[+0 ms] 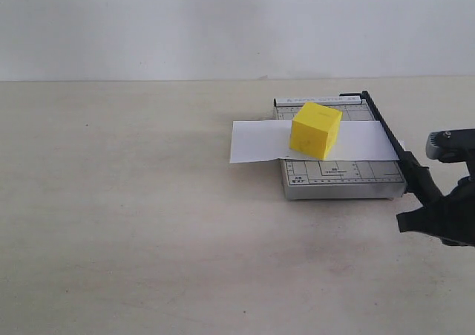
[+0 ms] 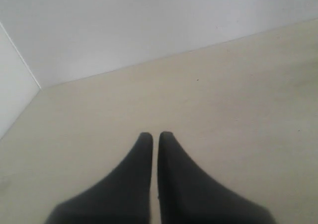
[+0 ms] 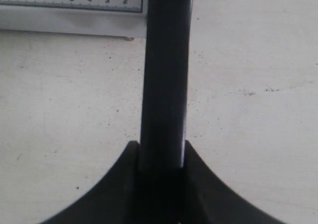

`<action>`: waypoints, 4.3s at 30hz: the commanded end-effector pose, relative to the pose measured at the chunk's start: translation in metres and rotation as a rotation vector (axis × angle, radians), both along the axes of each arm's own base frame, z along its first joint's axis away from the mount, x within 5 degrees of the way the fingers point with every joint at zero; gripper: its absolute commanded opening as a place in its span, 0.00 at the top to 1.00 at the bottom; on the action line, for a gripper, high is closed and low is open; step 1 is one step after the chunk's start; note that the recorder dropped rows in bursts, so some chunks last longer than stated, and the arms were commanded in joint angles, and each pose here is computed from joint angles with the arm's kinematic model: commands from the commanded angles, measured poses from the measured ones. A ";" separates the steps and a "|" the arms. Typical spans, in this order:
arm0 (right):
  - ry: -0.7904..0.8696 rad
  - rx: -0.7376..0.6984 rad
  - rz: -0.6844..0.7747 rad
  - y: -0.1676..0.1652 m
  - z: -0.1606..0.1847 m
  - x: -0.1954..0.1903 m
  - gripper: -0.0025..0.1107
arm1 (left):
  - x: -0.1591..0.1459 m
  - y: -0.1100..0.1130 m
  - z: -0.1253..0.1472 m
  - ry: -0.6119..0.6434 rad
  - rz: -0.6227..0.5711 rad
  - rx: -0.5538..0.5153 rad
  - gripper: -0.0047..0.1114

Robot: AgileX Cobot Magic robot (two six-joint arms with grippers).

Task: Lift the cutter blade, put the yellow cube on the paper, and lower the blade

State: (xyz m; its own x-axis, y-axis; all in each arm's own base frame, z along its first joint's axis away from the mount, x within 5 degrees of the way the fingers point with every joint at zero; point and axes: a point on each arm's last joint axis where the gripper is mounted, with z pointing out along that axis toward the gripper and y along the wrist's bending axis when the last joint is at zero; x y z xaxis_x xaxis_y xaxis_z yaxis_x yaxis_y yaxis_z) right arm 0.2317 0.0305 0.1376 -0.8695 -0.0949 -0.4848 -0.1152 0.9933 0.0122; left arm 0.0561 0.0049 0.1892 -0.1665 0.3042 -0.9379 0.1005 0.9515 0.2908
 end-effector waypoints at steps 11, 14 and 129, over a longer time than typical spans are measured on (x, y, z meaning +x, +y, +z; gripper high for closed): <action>-0.177 0.018 0.028 -0.001 0.061 -0.024 0.47 | -0.001 0.001 -0.007 0.066 0.030 -0.055 0.92; -0.373 0.042 0.025 -0.002 0.093 -0.032 0.53 | -0.001 0.000 -0.005 0.044 0.016 -0.052 0.92; -1.119 0.180 -0.009 -0.023 0.074 -0.176 0.98 | -0.001 -0.001 -0.003 0.028 0.005 -0.055 0.92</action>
State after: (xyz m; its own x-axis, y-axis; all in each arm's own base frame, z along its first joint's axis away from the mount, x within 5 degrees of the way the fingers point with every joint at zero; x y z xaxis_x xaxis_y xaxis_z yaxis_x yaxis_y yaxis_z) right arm 0.0559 0.0080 0.2123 0.0545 0.0634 -0.9965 -0.1437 0.9881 0.0550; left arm 0.0556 0.0042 0.1869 -0.1935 0.2580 -0.9466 0.1056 0.9647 0.2414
